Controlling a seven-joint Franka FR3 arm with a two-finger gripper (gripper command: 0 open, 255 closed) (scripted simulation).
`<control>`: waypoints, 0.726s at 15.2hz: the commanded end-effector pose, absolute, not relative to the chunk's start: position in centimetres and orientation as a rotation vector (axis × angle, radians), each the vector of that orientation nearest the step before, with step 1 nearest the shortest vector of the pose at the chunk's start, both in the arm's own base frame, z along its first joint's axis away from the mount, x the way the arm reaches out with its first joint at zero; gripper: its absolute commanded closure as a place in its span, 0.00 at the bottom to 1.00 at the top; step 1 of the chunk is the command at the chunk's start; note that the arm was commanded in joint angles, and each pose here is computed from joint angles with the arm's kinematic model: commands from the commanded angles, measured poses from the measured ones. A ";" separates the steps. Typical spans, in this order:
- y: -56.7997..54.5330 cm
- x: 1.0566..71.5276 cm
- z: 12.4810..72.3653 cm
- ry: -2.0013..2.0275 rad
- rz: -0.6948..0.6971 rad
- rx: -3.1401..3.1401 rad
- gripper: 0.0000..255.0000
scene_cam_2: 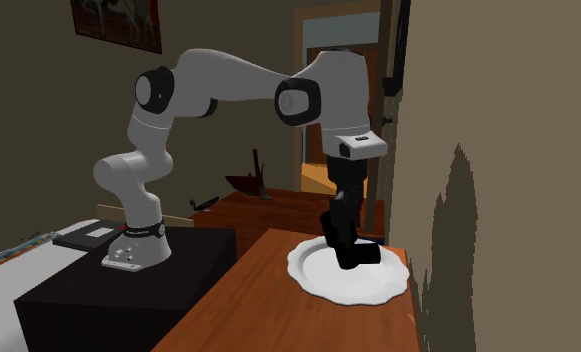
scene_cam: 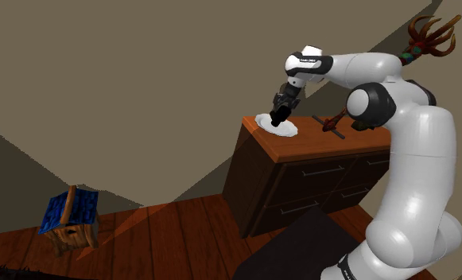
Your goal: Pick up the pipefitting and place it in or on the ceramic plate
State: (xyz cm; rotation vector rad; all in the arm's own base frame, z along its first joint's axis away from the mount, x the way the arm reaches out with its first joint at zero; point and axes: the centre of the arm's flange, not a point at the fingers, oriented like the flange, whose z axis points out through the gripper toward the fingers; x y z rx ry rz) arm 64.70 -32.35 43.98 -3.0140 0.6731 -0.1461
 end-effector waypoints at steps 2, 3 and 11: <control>-32.3 64.5 41.6 0.673 -0.122 -3.012 1.00; -32.3 64.5 41.6 0.673 -0.122 -3.012 1.00; -32.5 64.8 41.7 0.673 -0.122 -3.012 0.00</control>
